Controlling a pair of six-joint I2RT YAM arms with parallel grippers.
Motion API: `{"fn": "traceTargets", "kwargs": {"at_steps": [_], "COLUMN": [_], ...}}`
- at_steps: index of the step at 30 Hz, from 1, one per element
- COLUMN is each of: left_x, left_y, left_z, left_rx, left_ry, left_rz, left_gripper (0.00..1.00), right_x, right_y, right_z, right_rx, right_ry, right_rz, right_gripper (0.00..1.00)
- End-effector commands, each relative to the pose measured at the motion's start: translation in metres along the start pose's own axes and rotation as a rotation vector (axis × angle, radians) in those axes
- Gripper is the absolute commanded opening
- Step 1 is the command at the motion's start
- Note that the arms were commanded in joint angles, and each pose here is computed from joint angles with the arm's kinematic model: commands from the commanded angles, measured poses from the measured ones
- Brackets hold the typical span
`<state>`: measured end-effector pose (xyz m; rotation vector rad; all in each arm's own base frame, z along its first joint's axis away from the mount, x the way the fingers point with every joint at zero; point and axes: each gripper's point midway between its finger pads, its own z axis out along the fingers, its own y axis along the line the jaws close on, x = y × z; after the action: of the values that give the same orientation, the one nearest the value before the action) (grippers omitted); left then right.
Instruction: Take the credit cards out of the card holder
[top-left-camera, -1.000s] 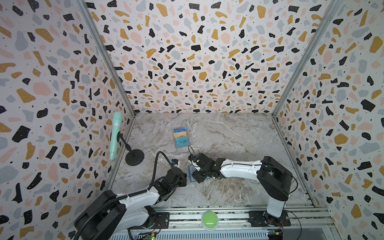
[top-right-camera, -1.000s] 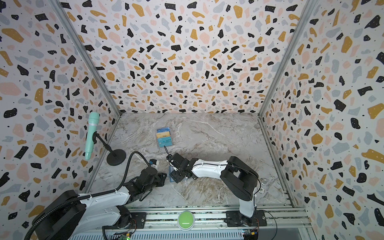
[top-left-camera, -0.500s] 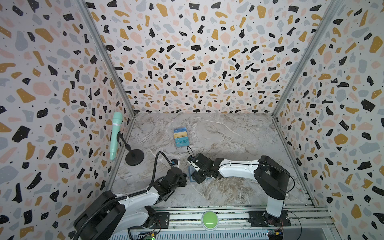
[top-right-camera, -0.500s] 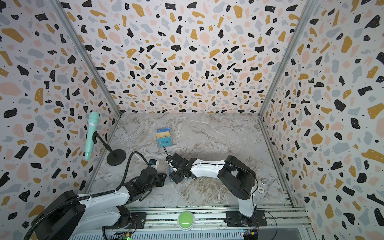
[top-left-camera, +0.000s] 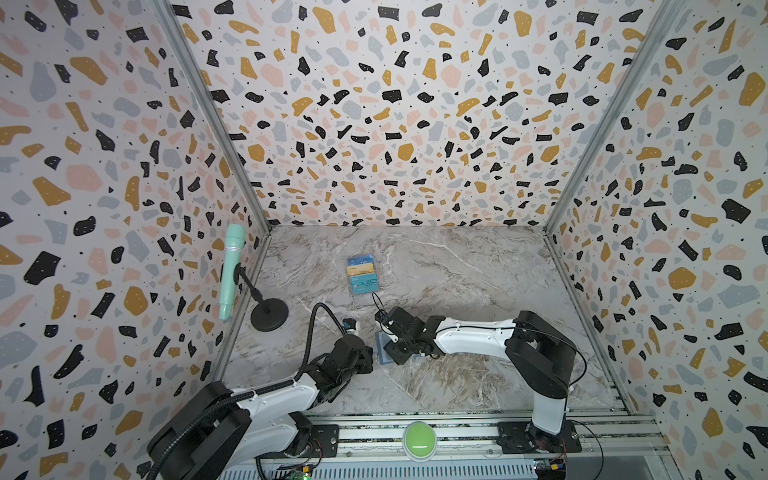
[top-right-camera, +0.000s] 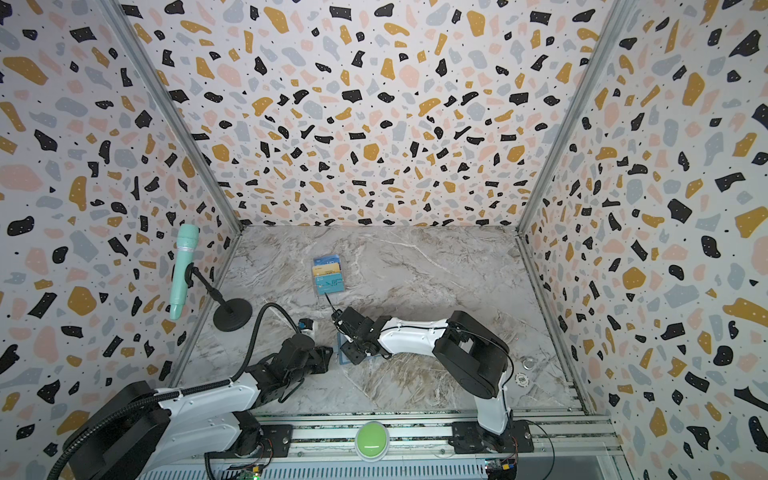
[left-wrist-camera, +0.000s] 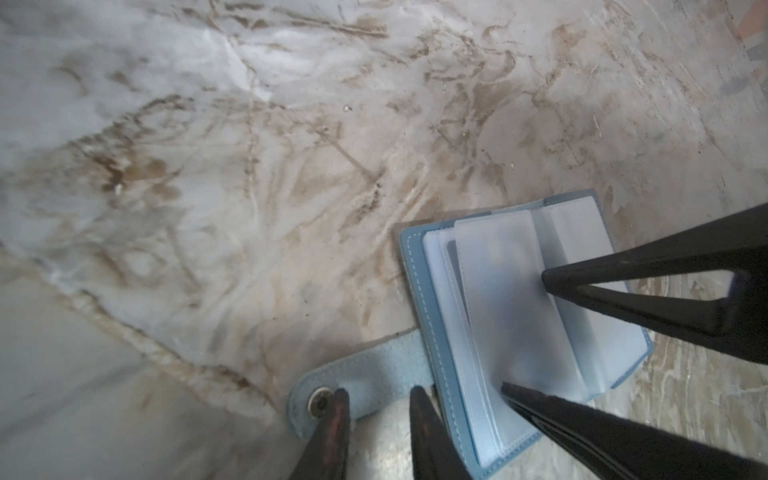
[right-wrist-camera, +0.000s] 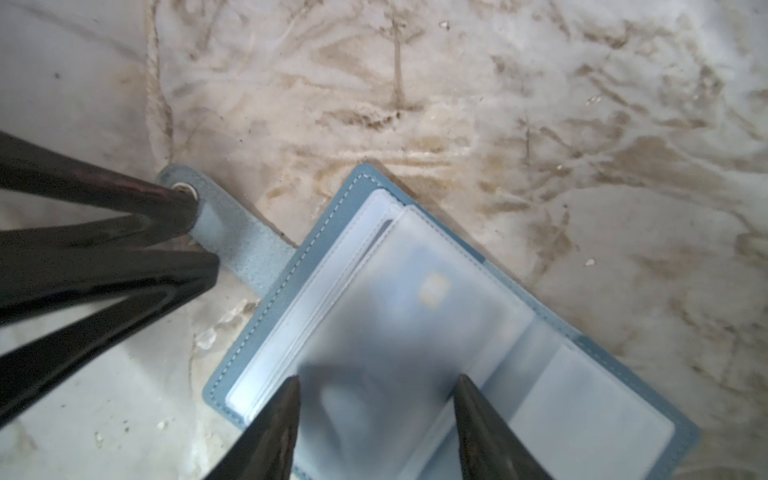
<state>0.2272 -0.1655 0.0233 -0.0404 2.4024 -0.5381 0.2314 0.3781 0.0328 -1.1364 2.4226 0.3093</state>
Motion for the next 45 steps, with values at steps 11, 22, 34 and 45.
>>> {"fn": "traceTargets", "kwargs": {"at_steps": [11,22,34,45], "left_x": [0.009,0.007,-0.009,-0.006], "left_y": [0.013,0.012,-0.019,0.002], "left_z": [0.001,0.0,-0.007,-0.006], "left_rx": [-0.064,-0.071,0.066,-0.025], "left_ry": [0.035,0.04,0.006,-0.02], "left_rz": [0.034,0.051,0.059,0.045], "left_gripper": [0.28,0.28,0.28,0.28], "right_x": [0.032,0.022,0.008,-0.01], "right_y": [-0.04,-0.058,-0.042,0.016], "right_z": [-0.01,-0.029,-0.047,-0.03], "right_rx": [0.161,0.102,-0.032,-0.099], "right_ry": [0.107,0.042,-0.069,-0.117], "right_rz": [-0.002,0.086,0.06,-0.087], "right_gripper": [0.52,0.36,0.37,0.67]}}
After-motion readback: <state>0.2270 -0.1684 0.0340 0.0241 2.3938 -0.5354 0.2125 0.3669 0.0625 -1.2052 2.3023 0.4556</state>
